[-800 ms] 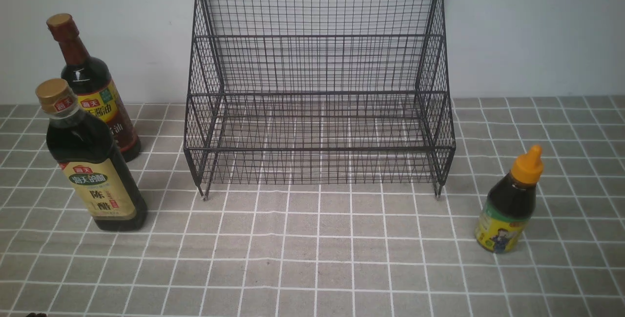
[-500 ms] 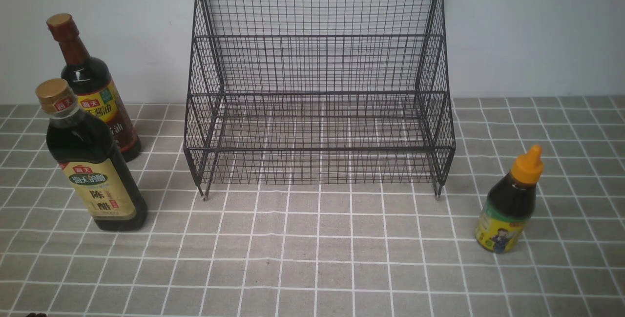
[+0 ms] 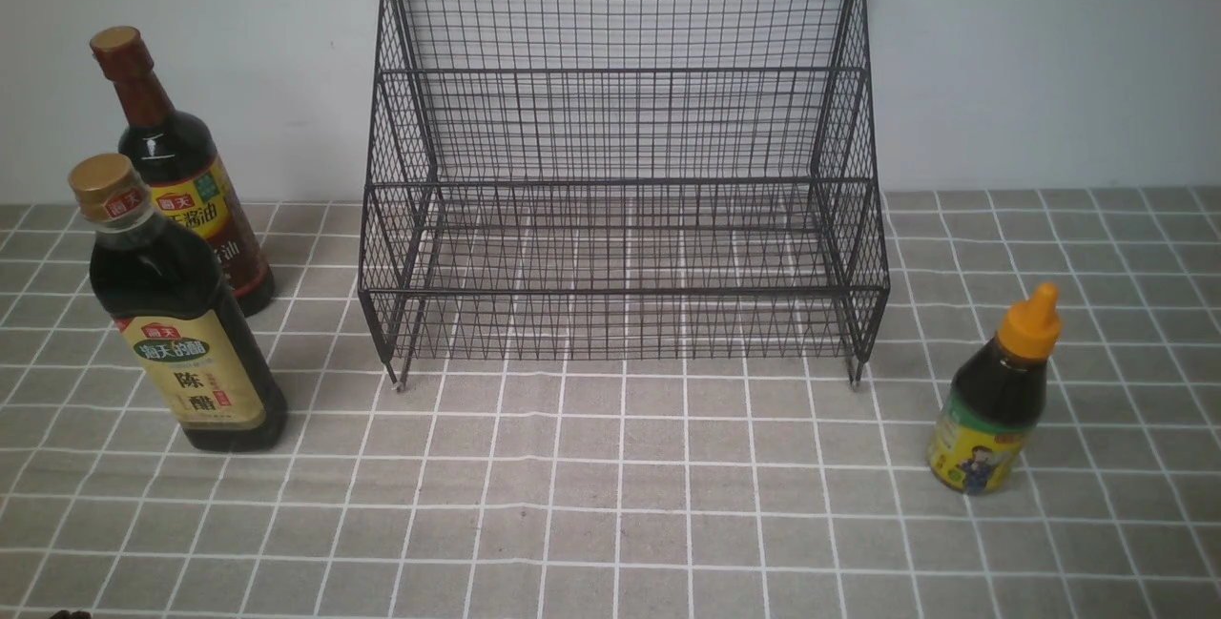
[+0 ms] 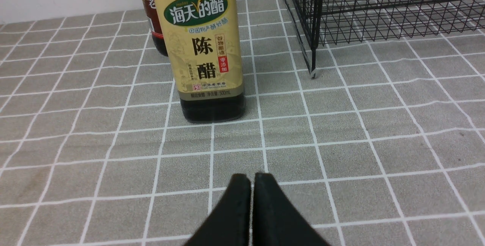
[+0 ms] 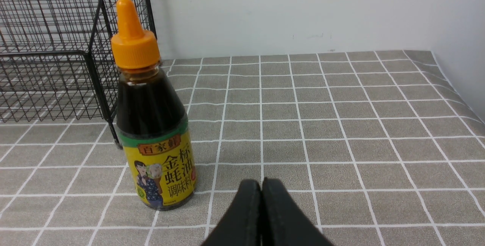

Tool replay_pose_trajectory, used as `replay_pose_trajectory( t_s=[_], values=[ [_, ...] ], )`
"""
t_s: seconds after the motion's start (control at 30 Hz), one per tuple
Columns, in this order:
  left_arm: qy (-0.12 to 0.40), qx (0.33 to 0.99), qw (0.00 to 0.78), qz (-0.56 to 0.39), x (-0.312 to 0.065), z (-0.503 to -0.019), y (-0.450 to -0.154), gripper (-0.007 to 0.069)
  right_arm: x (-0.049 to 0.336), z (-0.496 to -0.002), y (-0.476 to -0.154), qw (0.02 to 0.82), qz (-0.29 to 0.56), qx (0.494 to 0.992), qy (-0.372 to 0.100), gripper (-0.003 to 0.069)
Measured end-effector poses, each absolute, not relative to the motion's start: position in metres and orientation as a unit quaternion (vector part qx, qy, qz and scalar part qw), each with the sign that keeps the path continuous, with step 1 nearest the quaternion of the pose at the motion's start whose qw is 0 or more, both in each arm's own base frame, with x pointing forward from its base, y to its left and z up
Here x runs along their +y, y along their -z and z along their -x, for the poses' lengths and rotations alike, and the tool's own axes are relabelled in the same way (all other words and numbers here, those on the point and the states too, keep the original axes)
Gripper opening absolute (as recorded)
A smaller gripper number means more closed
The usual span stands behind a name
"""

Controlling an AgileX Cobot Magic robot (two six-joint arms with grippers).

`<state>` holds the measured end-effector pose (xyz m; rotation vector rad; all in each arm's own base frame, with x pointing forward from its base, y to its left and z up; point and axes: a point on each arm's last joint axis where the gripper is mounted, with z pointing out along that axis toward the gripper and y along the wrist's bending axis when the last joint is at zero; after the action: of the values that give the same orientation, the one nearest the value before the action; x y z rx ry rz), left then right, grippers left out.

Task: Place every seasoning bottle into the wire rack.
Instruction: Use the left arm to grab the condiment bottle closest to it

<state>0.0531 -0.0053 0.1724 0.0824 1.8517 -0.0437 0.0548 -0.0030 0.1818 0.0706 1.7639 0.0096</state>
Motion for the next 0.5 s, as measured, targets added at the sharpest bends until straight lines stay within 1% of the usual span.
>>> replay_pose_trajectory(
  t_s=[0.07, 0.13, 0.27, 0.37, 0.4, 0.5],
  values=[
    [0.035, 0.791, 0.611, -0.021, -0.006, -0.054, -0.175, -0.0007, -0.003, -0.055, -0.182, 0.635, -0.031, 0.772, -0.004, -0.0012],
    [0.095, 0.749, 0.654, 0.038, -0.007, -0.056, -0.186, -0.0007, -0.003, -0.055, -0.182, 0.635, -0.031, 0.772, -0.004, -0.0012],
    [0.169, 0.686, 0.697, 0.122, -0.004, -0.057, -0.2, -0.0007, -0.003, -0.055, -0.182, 0.635, -0.031, 0.772, -0.004, -0.0012],
    [0.185, 0.648, 0.722, 0.154, 0.0, -0.056, -0.208, -0.0007, -0.003, -0.055, -0.182, 0.635, -0.031, 0.772, -0.004, -0.0012],
    [0.185, 0.613, 0.749, 0.171, 0.004, -0.055, -0.215, -0.0007, -0.003, -0.055, -0.182, 0.635, -0.031, 0.772, -0.004, -0.0012],
    [0.17, 0.545, 0.801, 0.183, 0.012, -0.051, -0.228, -0.0007, -0.003, -0.055, -0.182, 0.635, -0.031, 0.772, -0.004, -0.0012]
  ],
)
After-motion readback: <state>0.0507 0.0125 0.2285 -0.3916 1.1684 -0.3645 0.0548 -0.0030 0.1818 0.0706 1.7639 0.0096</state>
